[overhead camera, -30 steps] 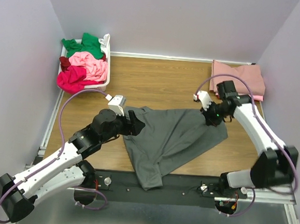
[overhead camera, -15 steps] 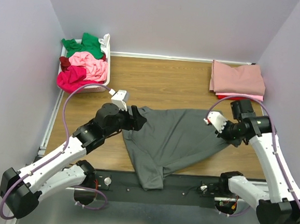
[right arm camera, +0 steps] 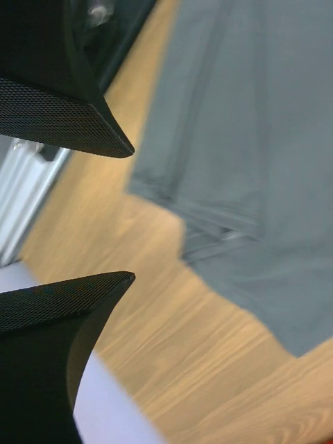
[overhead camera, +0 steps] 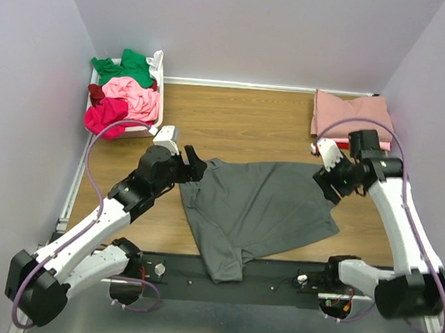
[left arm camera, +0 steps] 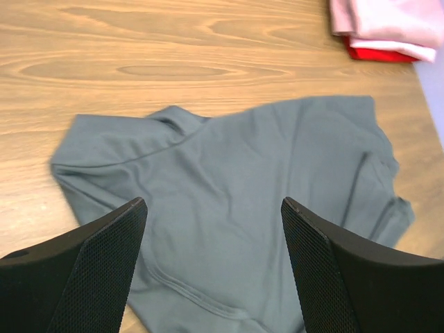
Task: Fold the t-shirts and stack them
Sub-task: Flatten the tshirt out
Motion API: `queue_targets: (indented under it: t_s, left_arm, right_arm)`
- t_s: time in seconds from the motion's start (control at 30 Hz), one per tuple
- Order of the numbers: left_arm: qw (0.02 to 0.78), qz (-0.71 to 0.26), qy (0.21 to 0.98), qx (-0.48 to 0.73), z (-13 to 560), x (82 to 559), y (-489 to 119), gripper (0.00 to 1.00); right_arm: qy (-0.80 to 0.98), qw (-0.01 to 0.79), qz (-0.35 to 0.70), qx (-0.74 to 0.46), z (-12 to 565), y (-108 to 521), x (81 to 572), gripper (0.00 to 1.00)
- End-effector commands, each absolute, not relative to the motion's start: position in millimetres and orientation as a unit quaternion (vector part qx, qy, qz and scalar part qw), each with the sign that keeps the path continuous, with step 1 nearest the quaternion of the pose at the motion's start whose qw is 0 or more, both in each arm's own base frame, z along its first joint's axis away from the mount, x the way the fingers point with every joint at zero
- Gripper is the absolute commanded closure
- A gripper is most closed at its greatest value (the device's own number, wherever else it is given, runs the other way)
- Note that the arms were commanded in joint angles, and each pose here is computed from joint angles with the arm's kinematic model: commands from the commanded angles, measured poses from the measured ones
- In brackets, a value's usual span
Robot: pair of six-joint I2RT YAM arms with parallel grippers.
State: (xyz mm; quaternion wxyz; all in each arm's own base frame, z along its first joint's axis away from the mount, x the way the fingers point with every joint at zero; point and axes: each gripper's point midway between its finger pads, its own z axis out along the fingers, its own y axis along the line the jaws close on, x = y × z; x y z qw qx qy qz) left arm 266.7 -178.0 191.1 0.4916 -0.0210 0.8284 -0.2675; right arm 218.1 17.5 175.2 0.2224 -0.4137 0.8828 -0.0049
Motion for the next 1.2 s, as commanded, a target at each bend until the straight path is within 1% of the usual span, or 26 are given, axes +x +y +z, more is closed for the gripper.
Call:
queue_targets:
  t_s: [0.0, 0.07, 0.1, 0.2, 0.27, 0.3, 0.33, 0.4, 0.47, 0.5, 0.53, 0.57, 0.67, 0.73, 0.97, 1.0, 1.17]
  left_arm:
    - [0.466, -0.228, 0.852, -0.064, 164.1, 280.2, -164.2, 0.14]
    - [0.445, -0.206, 0.869, -0.068, 147.7, 285.1, -160.1, 0.14]
    - [0.444, -0.205, 0.87, -0.065, 144.8, 286.9, -160.0, 0.14]
    - [0.437, -0.212, 0.872, -0.051, 133.6, 294.3, -159.8, 0.14]
    - [0.425, -0.207, 0.881, -0.028, 121.0, 301.1, -159.6, 0.14]
    - [0.43, -0.206, 0.879, -0.02, 124.9, 309.0, -161.5, 0.14]
    - [0.414, -0.202, 0.888, -0.006, 113.5, 312.9, -164.9, 0.15]
    - [0.417, -0.192, 0.888, 0.019, 117.6, 327.4, -167.7, 0.16]
    - [0.401, -0.172, 0.899, 0.031, 104.0, 337.6, -167.3, 0.17]
    - [0.403, -0.156, 0.901, 0.043, 109.3, 346.9, -164.9, 0.17]
    - [0.387, -0.146, 0.909, 0.05, 97.9, 350.4, -164.6, 0.18]
    - [0.392, -0.114, 0.912, 0.045, 100.5, 359.9, -155.3, 0.18]
    - [0.373, -0.08, 0.922, 0.06, 85.5, 369.4, -141.3, 0.18]
    - [0.356, -0.085, 0.928, 0.069, 77.7, 371.8, -138.6, 0.19]
    - [0.29, -0.123, 0.943, 0.105, 43.2, 358.7, -152.8, 0.27]
    - [0.286, -0.135, 0.942, 0.109, 42.4, 356.4, -156.8, 0.29]
    - [0.289, -0.168, 0.935, 0.115, 49.1, 352.9, -167.5, 0.3]
  right_arm:
    - [0.91, 0.261, 0.044, -0.319, 133.5, 41.5, 303.5, 0.27]
    - [0.917, 0.25, 0.084, -0.3, 119.1, 48.0, 327.1, 0.27]
    - [0.922, 0.25, 0.099, -0.279, 111.4, 48.5, 350.5, 0.28]
    - [0.924, 0.272, 0.142, -0.229, 108.2, 36.7, 388.4, 0.28]
    - [0.922, 0.283, 0.169, -0.205, 107.9, 28.4, 397.7, 0.28]
    - [0.922, 0.283, 0.173, -0.2, 106.2, 26.0, 399.6, 0.28]
    - [0.925, 0.278, 0.174, -0.194, 100.4, 22.0, 399.6, 0.28]
    - [0.926, 0.277, 0.175, -0.19, 95.1, 20.2, 398.9, 0.28]
    - [0.929, 0.268, 0.178, -0.181, 84.7, 17.2, 392.3, 0.28]
    - [0.929, 0.273, 0.177, -0.177, 83.7, 15.4, 394.1, 0.28]
    - [0.93, 0.272, 0.178, -0.172, 80.2, 13.6, 393.0, 0.28]
    - [0.931, 0.271, 0.181, -0.162, 75.9, 10.1, 392.8, 0.28]
    - [0.932, 0.265, 0.195, -0.149, 69.1, 7.4, 392.7, 0.28]
    - [0.936, 0.256, 0.195, -0.146, 59.9, 6.2, 394.2, 0.28]
    - [0.945, 0.25, 0.171, -0.127, 48.3, -5.5, 408.7, 0.28]
    - [0.946, 0.247, 0.172, -0.123, 45.5, -5.5, 409.8, 0.28]
    - [0.947, 0.226, 0.198, -0.117, 28.1, 1.3, 406.8, 0.31]
